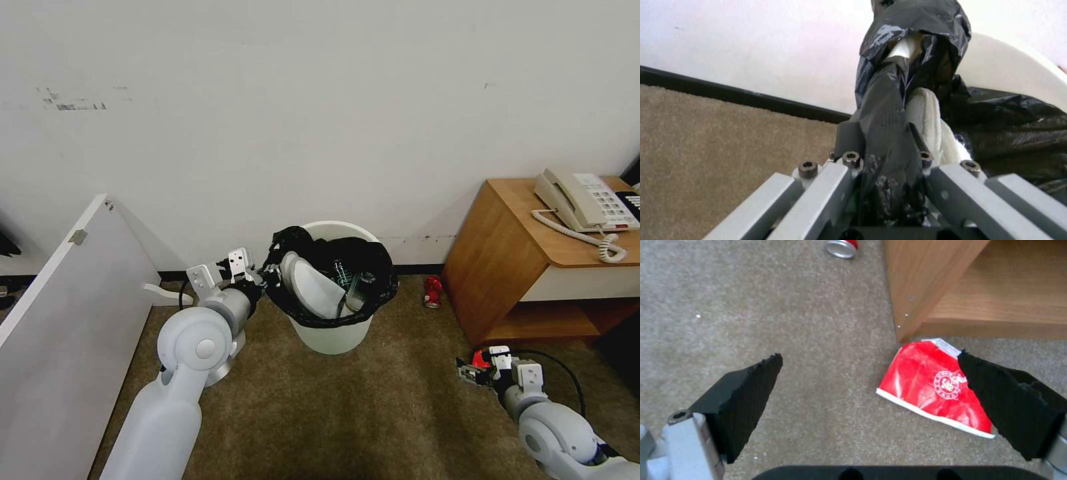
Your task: Pick up the trash bin, then pick up the garbage from the floor and place it into the trash bin.
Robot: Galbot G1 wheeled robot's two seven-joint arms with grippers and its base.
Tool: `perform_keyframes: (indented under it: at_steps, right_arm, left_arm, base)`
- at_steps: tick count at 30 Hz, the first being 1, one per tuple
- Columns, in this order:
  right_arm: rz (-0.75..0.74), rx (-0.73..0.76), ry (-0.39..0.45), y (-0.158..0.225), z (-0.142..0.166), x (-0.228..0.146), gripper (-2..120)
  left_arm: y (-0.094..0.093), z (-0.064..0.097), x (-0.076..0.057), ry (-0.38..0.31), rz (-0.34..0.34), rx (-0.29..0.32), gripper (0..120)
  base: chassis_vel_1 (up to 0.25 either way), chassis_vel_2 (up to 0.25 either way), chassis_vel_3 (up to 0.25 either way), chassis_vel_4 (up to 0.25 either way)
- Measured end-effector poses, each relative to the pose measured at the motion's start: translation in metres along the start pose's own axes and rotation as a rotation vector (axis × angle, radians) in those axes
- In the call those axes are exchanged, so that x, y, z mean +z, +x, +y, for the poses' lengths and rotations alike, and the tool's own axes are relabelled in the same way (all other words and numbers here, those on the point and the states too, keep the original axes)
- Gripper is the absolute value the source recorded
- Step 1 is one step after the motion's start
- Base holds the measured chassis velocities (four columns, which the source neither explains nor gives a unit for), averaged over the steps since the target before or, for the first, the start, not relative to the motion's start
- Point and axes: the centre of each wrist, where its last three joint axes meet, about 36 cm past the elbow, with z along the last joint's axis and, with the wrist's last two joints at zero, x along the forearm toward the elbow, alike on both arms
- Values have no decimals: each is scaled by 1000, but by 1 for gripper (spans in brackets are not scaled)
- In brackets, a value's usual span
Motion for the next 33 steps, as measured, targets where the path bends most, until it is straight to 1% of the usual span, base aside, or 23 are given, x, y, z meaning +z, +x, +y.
perform_keyframes:
  at_steps: [11,33]
  right_arm:
    - [17,49,-13,-24,-20,22,100]
    - [13,77,-9,-49,-34,41,100]
  left_arm:
    - [2,0,1,-1,0,0,4]
    - [5,0,2,-1,-3,-2,4]
  base:
    - [0,0,0,0]
    - [0,0,0,0]
